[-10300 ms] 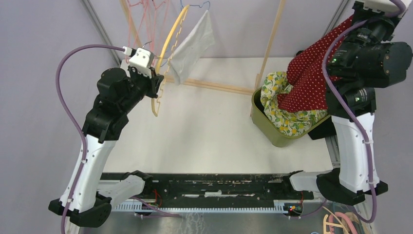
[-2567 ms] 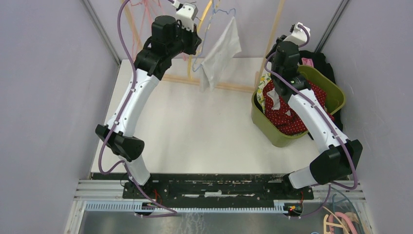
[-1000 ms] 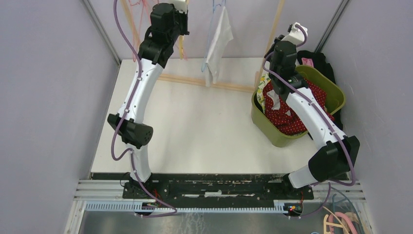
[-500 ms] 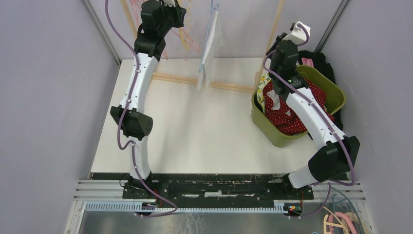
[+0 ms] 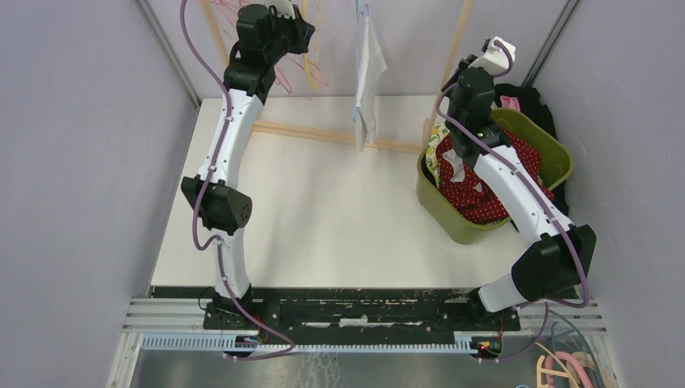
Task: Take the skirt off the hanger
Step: Place the hanger at the clothesline.
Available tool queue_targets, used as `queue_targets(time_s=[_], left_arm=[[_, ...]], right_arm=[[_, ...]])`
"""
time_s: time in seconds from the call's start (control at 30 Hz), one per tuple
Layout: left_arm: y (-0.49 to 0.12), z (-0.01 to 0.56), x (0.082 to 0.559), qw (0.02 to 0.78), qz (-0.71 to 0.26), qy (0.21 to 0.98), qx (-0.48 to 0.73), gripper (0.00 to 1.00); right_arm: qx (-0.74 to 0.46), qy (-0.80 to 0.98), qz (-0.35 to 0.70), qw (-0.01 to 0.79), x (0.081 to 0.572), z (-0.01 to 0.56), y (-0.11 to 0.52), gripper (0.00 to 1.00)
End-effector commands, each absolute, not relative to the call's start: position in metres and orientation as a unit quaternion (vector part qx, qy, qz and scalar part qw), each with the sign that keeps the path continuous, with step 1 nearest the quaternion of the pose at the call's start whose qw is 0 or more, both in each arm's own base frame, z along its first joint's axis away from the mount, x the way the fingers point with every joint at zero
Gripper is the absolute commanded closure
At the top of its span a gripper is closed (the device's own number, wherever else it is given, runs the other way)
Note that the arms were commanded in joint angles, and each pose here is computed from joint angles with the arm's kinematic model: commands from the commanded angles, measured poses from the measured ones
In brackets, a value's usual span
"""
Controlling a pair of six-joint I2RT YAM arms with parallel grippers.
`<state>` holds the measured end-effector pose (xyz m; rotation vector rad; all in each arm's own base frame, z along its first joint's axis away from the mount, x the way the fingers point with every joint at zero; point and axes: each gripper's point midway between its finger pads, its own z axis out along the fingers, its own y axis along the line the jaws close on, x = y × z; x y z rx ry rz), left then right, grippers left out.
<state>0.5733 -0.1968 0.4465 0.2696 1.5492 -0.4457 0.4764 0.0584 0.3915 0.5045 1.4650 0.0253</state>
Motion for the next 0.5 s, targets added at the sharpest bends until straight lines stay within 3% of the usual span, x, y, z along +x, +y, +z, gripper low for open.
queue_targets(time_s=[0.0,0.47], left_arm=[[-0.193,0.45,0.543,0.661,-0.201,0.711,0.13,0.97],[-0.19,0.475,0.503,0.66,-0.203,0.702,0.174,0.97]], right_arm=[[0.24,0.639,0.03,0.73,0.473,0.41,0.056,0.81],[0.219,0.649,0.05,0.727,0.463,0.417,0.063,0.8]])
